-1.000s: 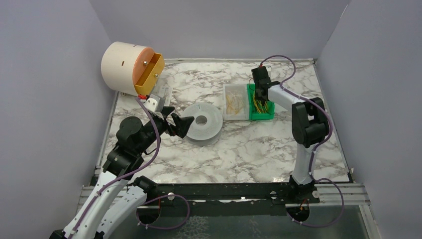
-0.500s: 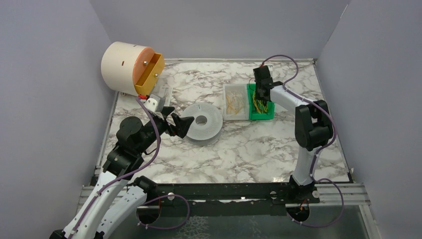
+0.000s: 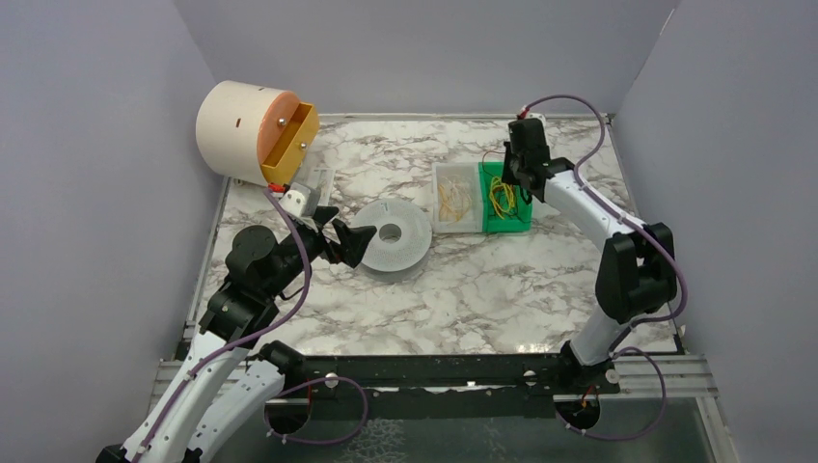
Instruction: Wrap the cables
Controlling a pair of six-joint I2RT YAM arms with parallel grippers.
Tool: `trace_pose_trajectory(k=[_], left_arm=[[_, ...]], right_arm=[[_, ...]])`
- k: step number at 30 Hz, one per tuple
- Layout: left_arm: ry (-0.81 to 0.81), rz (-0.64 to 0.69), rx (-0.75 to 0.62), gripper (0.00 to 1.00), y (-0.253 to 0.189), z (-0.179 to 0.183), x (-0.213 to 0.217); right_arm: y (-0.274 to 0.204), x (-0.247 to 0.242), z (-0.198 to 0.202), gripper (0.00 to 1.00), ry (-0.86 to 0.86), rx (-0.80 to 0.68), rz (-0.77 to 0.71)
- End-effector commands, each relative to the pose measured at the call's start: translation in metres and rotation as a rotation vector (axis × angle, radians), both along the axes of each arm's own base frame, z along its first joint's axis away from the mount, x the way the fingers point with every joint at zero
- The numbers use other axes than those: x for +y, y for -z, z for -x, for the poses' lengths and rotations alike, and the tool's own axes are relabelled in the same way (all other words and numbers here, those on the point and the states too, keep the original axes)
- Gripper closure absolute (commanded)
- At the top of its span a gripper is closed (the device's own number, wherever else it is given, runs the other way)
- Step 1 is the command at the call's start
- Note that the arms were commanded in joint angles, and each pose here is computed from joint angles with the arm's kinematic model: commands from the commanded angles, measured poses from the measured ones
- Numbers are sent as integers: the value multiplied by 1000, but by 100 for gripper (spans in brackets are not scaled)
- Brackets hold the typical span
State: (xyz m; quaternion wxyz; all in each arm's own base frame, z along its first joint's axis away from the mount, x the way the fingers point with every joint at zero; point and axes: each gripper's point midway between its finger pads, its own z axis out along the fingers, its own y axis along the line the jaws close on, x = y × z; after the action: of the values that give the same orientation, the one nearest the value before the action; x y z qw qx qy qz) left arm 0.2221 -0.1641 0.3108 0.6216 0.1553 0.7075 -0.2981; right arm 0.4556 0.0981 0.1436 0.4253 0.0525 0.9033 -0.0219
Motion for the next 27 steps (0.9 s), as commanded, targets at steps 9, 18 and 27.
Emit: trace_pose_trajectory(k=[9,18,27], left_arm=[[-11,-7,-2,1,2,-1,2],[-11,-7,-3,1,2,0,2],[-11,-10,3,1,4,-1,1]], right_arm=[[-139,-5,6,99,1,-295,-82],[-234,4,27,99,-59,-483,-202],[-292,18,68,99,-186,-607,-321]])
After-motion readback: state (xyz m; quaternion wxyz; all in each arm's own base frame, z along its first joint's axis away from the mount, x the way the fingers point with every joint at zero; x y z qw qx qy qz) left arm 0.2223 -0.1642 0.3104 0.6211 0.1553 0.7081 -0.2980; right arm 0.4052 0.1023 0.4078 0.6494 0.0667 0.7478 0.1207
